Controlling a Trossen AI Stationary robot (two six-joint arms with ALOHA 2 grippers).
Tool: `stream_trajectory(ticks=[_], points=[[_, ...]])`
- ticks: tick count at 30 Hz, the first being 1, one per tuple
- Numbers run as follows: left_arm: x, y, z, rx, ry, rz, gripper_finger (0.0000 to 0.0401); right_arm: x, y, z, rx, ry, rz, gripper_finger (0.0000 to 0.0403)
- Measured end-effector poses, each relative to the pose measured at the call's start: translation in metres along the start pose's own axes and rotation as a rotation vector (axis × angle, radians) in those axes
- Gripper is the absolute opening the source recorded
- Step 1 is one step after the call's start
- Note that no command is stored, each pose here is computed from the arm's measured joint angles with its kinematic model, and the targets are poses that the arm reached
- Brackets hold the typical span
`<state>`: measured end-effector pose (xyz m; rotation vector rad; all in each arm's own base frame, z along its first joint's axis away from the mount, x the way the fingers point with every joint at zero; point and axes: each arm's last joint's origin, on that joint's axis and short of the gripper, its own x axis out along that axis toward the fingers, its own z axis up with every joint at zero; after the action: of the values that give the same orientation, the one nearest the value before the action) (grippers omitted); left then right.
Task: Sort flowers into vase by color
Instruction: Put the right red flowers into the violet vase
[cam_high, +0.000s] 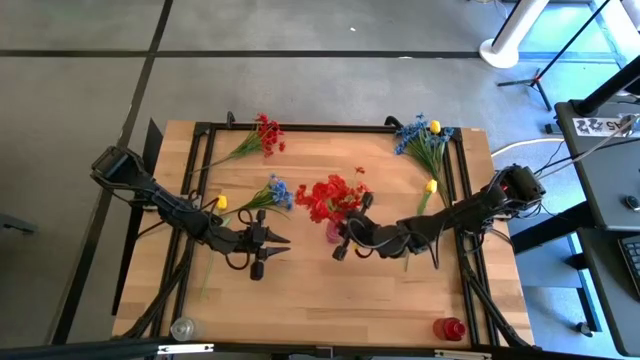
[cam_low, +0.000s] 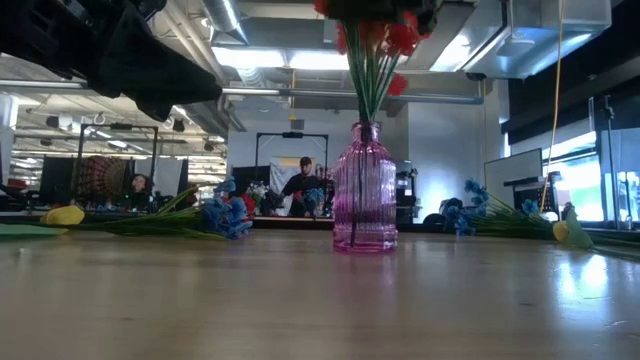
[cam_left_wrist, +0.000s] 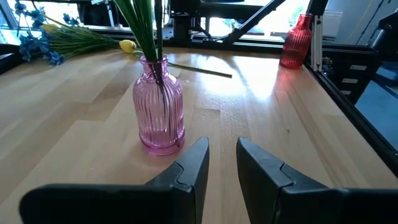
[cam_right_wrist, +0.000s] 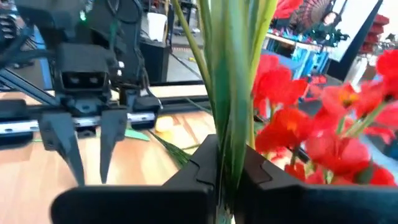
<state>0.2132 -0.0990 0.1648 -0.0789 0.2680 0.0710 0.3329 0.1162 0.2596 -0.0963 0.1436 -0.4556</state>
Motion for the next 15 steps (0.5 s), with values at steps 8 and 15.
stream_trajectory(ticks=[8,15], points=[[0.000,0.000,0.000,0.002,0.001,-0.004,0.0079,-0.001,-0.001,-0.012,0.014,0.089,-0.026,0.0033],[-0.003,0.001,0.003,0.000,-0.001,-0.005,0.0079,-0.002,-0.002,-0.018,-0.016,0.135,-0.027,0.0135]])
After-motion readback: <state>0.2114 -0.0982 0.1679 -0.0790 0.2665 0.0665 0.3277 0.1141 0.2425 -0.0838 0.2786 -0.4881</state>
